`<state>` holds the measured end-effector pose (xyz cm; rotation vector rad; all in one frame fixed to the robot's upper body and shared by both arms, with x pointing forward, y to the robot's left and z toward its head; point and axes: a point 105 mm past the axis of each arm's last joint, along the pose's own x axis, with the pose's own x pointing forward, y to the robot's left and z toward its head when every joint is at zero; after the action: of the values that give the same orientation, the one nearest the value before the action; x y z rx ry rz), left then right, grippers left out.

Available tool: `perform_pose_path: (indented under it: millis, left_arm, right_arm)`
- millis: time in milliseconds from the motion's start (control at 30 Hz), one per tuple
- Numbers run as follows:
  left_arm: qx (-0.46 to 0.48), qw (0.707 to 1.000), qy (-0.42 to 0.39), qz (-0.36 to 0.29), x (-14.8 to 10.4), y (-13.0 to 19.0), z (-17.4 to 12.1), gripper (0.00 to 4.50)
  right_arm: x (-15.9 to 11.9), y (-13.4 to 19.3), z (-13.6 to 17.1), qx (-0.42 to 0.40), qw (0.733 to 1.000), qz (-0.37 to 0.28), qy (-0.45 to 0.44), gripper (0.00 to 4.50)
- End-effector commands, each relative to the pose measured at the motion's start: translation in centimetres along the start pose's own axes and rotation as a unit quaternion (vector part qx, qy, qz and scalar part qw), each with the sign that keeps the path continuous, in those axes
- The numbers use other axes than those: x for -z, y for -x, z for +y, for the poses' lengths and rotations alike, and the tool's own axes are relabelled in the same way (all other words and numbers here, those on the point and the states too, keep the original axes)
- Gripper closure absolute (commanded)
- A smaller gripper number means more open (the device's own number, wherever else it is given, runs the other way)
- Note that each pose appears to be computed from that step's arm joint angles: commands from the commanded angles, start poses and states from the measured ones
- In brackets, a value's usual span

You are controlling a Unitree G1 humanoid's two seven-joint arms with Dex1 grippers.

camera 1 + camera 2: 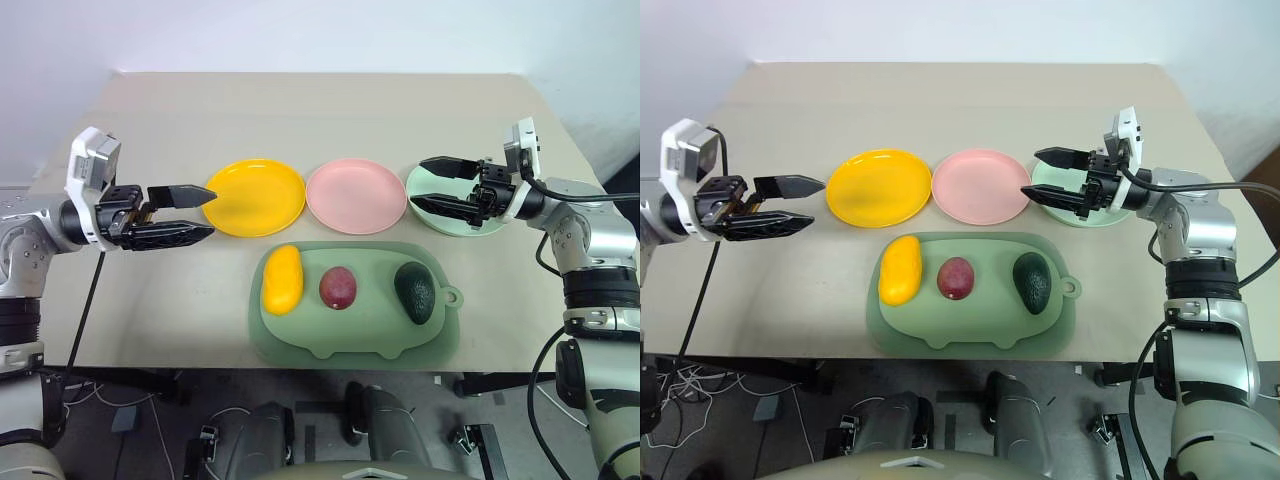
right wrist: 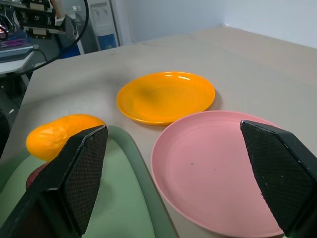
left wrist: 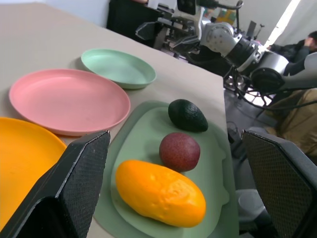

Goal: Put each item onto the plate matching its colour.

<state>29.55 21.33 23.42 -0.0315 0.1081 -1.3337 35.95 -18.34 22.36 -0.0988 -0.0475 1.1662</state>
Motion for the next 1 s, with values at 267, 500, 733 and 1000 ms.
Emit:
perform_pose_path:
  millis: [267,500,733,1000]
  left_arm:
    - [-0.035,0.998,-0.047,0.031,-0.4,0.2,0.8,0.05]
    - [-0.034,0.998,-0.044,0.011,-0.4,-0.2,0.9,0.05]
    - [-0.024,0.999,-0.041,0.004,-0.2,-1.1,1.2,0.05]
    - [-0.009,0.999,-0.035,0.003,0.1,-1.9,1.6,0.05]
  right_arm:
    - [-1.1,1.0,-1.2,0.051,0.998,-0.015,0.041,0.0]
    - [-0.7,1.1,-1.8,0.06,0.998,0.001,0.036,0.0]
    - [-0.8,1.3,-2.3,0.102,0.994,0.03,-0.006,0.0]
    - [0.1,1.9,0.0,0.119,0.985,0.093,-0.089,0.0]
